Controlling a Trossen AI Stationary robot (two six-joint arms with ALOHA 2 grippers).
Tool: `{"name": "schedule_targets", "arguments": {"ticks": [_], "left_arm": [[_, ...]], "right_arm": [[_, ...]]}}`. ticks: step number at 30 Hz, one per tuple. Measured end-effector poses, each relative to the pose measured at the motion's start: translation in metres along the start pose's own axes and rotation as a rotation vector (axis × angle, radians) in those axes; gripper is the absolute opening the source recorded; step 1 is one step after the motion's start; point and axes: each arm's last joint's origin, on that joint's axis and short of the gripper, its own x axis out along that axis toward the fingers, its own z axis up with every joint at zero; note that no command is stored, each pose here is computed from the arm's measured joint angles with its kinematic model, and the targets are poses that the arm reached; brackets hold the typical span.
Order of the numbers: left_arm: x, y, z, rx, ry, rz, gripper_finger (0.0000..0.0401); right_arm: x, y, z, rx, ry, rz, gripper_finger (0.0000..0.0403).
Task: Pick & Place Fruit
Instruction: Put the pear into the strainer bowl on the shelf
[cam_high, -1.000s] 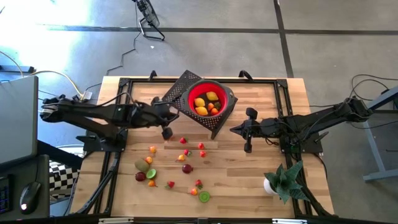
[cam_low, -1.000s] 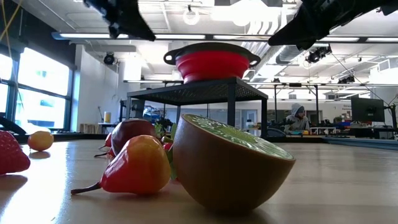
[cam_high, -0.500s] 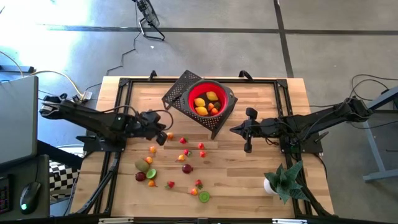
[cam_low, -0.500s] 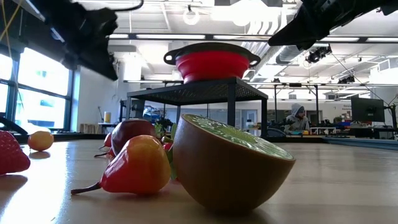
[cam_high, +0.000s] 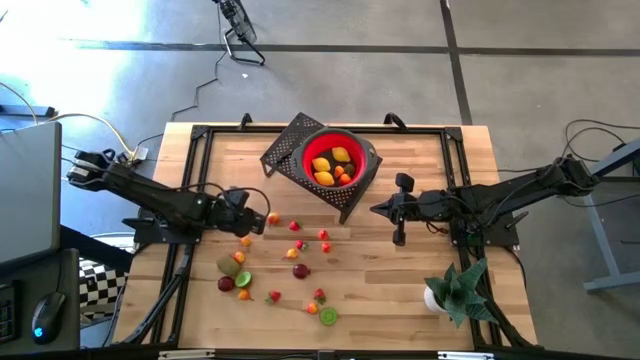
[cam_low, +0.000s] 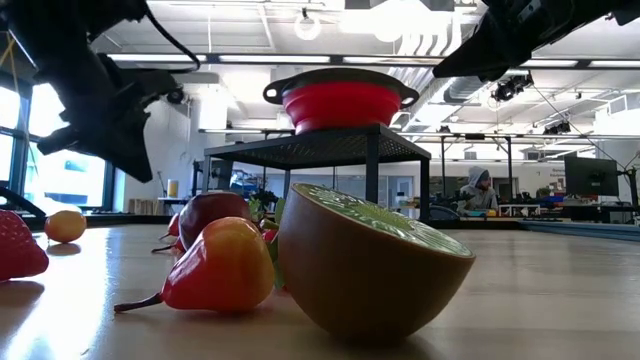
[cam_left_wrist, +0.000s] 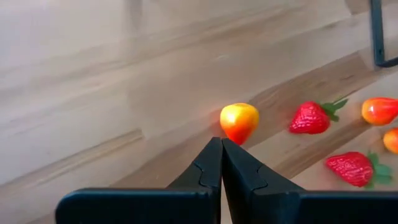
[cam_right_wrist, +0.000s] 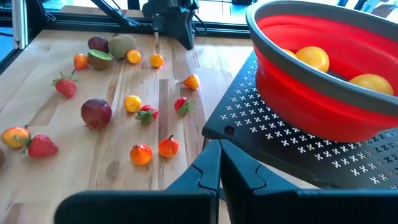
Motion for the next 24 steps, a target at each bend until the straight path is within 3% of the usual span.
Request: {"name": "schedule_targets", "arguments": {"ticks": [20, 24], "left_arm": [[0.0057, -0.0013, -0.0035, 0.026, 0.025, 0.009, 0.0005], [0.0057, -0.0013, -0.0037, 0.037, 0.033, 0.007, 0.0031]], "right_arm": [[0.0, -0.0001, -0.0015, -0.013, 0.015, -0.001, 0.0002], [0.0, -0.0001, -0.0015, -0.012, 0.015, -0.001, 0.0002]]}}
